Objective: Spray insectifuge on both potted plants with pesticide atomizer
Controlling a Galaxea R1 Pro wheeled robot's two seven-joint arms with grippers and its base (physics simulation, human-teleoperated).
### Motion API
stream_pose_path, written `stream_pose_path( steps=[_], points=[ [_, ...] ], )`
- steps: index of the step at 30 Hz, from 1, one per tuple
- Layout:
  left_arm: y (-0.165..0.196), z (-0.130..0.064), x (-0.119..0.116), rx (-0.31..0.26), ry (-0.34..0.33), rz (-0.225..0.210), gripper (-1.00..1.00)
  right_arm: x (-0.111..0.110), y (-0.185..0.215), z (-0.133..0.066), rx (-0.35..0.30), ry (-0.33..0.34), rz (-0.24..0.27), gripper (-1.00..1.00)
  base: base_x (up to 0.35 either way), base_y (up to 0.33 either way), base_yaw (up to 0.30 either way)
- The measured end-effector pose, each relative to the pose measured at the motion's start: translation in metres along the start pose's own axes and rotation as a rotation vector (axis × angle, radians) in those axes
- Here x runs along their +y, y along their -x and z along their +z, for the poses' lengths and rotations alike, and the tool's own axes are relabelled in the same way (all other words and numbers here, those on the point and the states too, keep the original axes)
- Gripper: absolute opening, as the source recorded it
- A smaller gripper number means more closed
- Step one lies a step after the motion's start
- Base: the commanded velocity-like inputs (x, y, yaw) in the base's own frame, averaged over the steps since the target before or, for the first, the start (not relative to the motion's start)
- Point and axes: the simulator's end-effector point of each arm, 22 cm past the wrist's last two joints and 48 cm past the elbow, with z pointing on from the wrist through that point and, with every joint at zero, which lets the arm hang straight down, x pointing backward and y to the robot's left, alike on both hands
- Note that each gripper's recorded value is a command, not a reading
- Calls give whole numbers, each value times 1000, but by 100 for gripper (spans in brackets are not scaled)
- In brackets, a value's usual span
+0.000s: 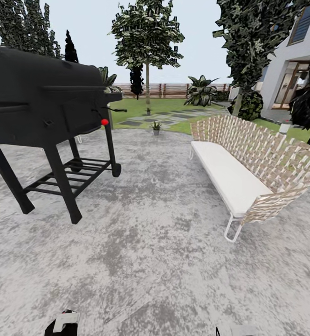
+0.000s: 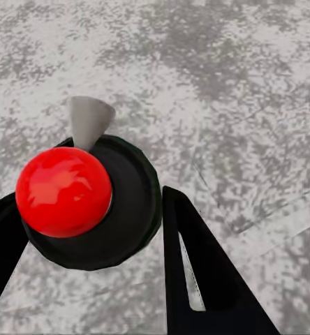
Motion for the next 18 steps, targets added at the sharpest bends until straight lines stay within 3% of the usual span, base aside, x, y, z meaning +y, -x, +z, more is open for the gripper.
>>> stream_pose_path(
  steps=[18],
  points=[
    [0,0,0,0,-1,1,-100,0,0,0,0,0,0,100,340,0,0]
  ],
)
